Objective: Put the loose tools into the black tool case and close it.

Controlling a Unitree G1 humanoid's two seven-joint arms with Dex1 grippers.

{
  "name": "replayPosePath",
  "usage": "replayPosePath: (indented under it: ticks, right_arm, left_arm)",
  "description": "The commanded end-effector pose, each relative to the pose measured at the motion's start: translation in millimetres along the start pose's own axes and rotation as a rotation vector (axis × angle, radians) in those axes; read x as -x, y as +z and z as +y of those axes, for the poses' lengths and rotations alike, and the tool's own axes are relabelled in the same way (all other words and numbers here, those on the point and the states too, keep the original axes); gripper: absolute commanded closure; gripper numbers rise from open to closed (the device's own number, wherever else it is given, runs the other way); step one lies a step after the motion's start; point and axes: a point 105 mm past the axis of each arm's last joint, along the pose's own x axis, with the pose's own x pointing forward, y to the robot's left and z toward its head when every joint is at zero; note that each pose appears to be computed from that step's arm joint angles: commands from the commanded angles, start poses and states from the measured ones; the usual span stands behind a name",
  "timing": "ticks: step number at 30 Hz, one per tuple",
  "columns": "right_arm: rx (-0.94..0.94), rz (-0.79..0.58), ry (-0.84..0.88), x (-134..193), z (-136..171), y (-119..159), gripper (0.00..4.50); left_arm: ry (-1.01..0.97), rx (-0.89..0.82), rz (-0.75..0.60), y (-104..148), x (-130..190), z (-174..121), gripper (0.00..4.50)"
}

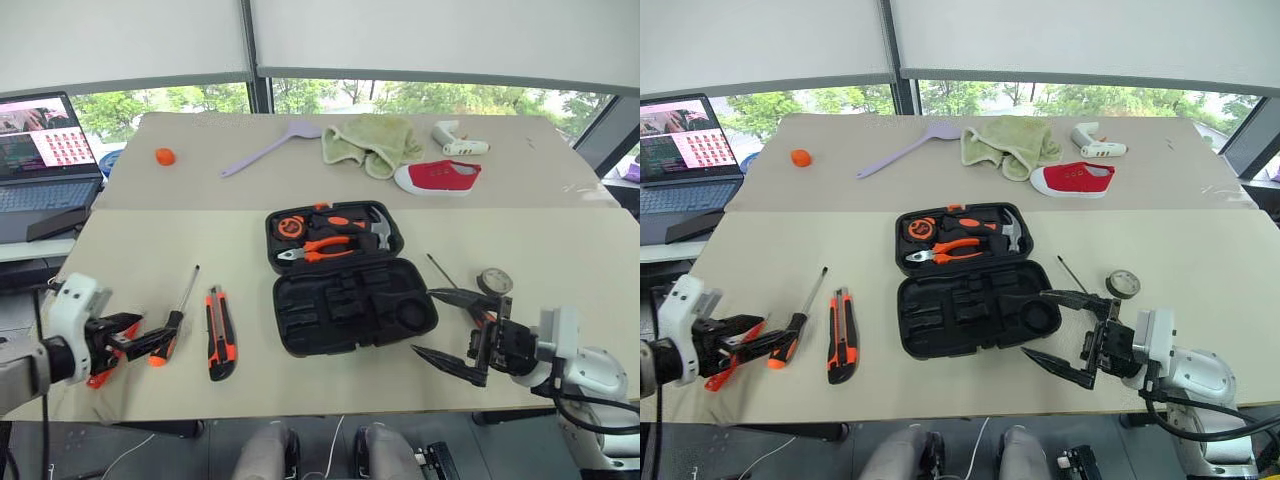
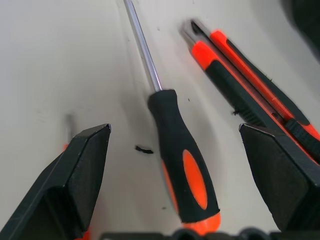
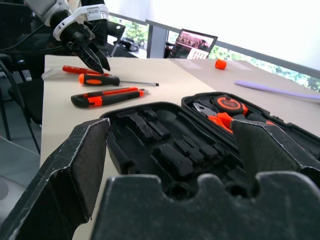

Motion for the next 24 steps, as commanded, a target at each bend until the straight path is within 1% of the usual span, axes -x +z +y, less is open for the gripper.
replayPosePath:
  ticks: [1, 2, 5, 6, 7, 8, 9, 10, 12, 14, 16, 17, 18, 19, 20, 21, 22, 24]
  right_arm:
    - [0.054, -0.014, -0.023, 3.0, -3.1, 9.6, 0.0]
    - [0.056, -0.013, -0.025, 3.3, -3.2, 9.8, 0.0]
    - [0.056, -0.009, -0.028, 4.4, -3.7, 10.1, 0.0]
    - [0.057, -0.007, -0.029, 4.6, -4.0, 10.1, 0.0]
    - [0.058, -0.006, -0.03, 4.7, -4.4, 10.2, 0.0]
    - [0.059, -0.005, -0.031, 4.7, -4.9, 10.2, 0.0]
    - [0.061, -0.001, -0.037, 5.7, -6.0, 10.5, 0.0]
    - [0.063, 0.004, -0.044, 6.8, -7.0, 10.8, 0.0]
    - [0.068, 0.009, -0.055, 8.3, -7.3, 11.2, 0.0]
    - [0.086, 0.014, -0.079, 10.5, -10.3, 14.6, 0.0]
    - [0.102, 0.015, -0.108, 12.3, -15.0, 18.6, 0.0]
    - [0.107, 0.017, -0.115, 12.8, -16.6, 19.5, 0.0]
    - [0.116, 0.03, -0.125, 15.9, -20.0, 19.6, 0.0]
    - [0.13, 0.049, -0.141, 20.9, -25.7, 20.6, 0.0]
    - [0.14, 0.063, -0.158, 24.9, -31.0, 22.4, 0.0]
    - [0.149, 0.074, -0.17, 28.2, -35.4, 24.3, 0.0]
    - [0.15, 0.085, -0.176, 30.7, -37.8, 25.9, 0.0]
    - [0.148, 0.099, -0.174, 32.0, -39.5, 26.9, 0.0]
  left_arm:
    - [0.041, -0.028, 0.045, -5.0, -3.3, -0.9, 0.6]
    - [0.051, -0.033, 0.048, -5.1, -3.4, 0.1, 0.84]
    - [0.045, -0.074, 0.044, -4.0, -3.1, 0.1, 1.87]
    - [0.049, -0.084, 0.031, -2.3, -3.2, 1.0, 2.35]
    - [0.049, -0.088, 0.015, -0.1, -3.4, 1.6, 2.67]
    - [0.051, -0.101, -0.018, 5.2, -3.5, 2.5, 3.07]
    - [0.042, -0.145, -0.096, 20.9, -1.8, 2.7, 3.42]
    - [0.015, -0.21, -0.179, 37.2, 1.4, -0.7, 3.63]
    - [0.016, -0.251, -0.2, 45.4, 8.7, 1.9, 3.64]
    - [0.066, -0.303, -0.228, 59.1, 19.0, 11.5, 3.64]
    - [0.049, -0.355, -0.288, 75.9, 21.2, 7.1, 3.64]
    - [0.011, -0.388, -0.308, 81.3, 18.6, 0.0, 3.64]
    - [-0.097, -0.476, -0.336, 91.0, 9.1, -21.8, 3.64]
    - [-0.237, -0.583, -0.348, 99.7, -4.7, -50.4, 3.64]
    - [-0.35, -0.683, -0.343, 104.5, -15.5, -73.9, 3.64]
    - [-0.426, -0.768, -0.32, 107.2, -26.4, -90.6, 3.64]
    - [-0.468, -0.822, -0.266, 107.4, -40.2, -100.7, 3.64]
    - [-0.498, -0.906, -0.219, 111.6, -59.5, -111.6, 3.64]
